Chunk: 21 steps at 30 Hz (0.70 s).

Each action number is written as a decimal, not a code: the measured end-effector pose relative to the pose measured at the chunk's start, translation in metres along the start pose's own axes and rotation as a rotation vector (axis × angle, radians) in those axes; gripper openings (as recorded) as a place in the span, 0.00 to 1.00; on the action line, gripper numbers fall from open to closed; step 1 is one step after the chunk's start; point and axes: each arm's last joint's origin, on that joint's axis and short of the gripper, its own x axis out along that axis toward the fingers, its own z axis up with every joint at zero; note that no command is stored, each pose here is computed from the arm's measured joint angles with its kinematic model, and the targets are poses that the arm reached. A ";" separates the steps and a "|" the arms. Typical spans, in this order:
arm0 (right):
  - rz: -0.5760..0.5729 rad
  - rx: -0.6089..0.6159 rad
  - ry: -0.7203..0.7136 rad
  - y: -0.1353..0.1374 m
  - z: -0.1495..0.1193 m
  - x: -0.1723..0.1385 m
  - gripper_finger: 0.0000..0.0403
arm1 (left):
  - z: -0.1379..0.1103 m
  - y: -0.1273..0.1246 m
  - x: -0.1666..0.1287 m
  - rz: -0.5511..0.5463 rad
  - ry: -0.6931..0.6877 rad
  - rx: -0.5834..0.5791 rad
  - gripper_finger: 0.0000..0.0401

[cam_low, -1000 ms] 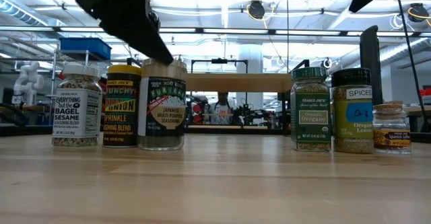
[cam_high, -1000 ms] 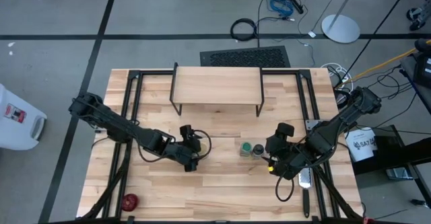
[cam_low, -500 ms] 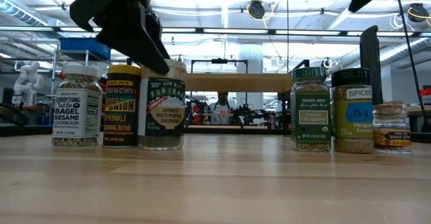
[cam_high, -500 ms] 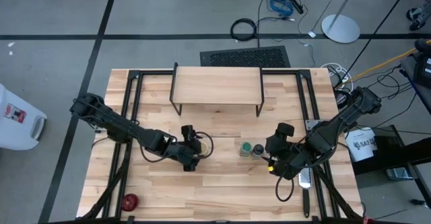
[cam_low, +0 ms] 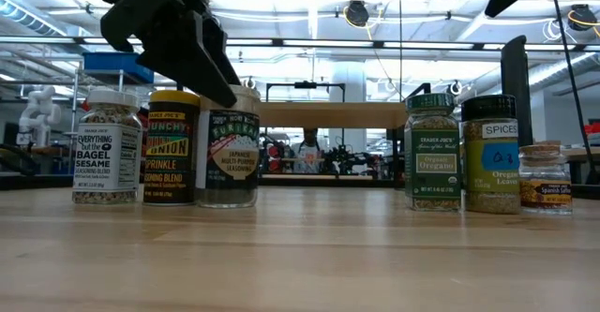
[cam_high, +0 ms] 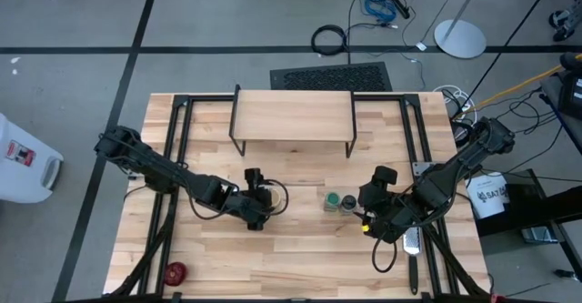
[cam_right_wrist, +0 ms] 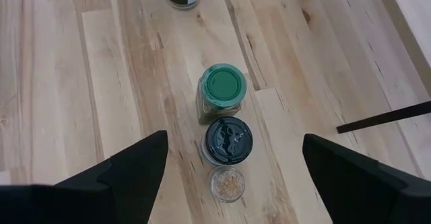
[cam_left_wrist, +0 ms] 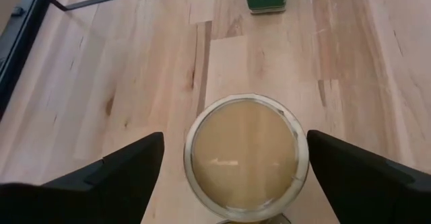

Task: Shelf spices
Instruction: Remove the brown seasoning bottle from the shelf, then put the transparent seasoning bottle on the shelf

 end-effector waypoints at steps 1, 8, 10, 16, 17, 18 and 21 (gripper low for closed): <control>0.000 0.000 0.000 0.000 0.000 0.000 0.82 | 0.000 0.000 0.000 0.000 0.000 -0.001 0.92; 0.001 0.000 0.001 0.000 0.000 0.000 0.82 | 0.007 -0.004 -0.008 -0.014 0.004 0.015 0.92; 0.007 0.001 0.008 0.000 0.000 0.000 0.82 | 0.015 -0.004 -0.014 0.001 -0.004 0.017 0.92; 0.021 0.023 0.024 0.001 -0.001 0.000 0.82 | 0.050 -0.006 -0.041 0.000 -0.084 -0.001 0.92; 0.021 0.028 0.024 0.001 -0.001 0.000 0.82 | 0.056 -0.006 -0.045 -0.005 -0.101 -0.007 0.92; 0.022 0.037 0.025 0.001 -0.001 0.000 0.82 | 0.063 -0.006 -0.050 -0.011 -0.121 -0.014 0.92; 0.039 0.071 0.066 0.001 -0.003 0.000 0.82 | 0.078 -0.006 -0.063 -0.027 -0.179 -0.036 0.92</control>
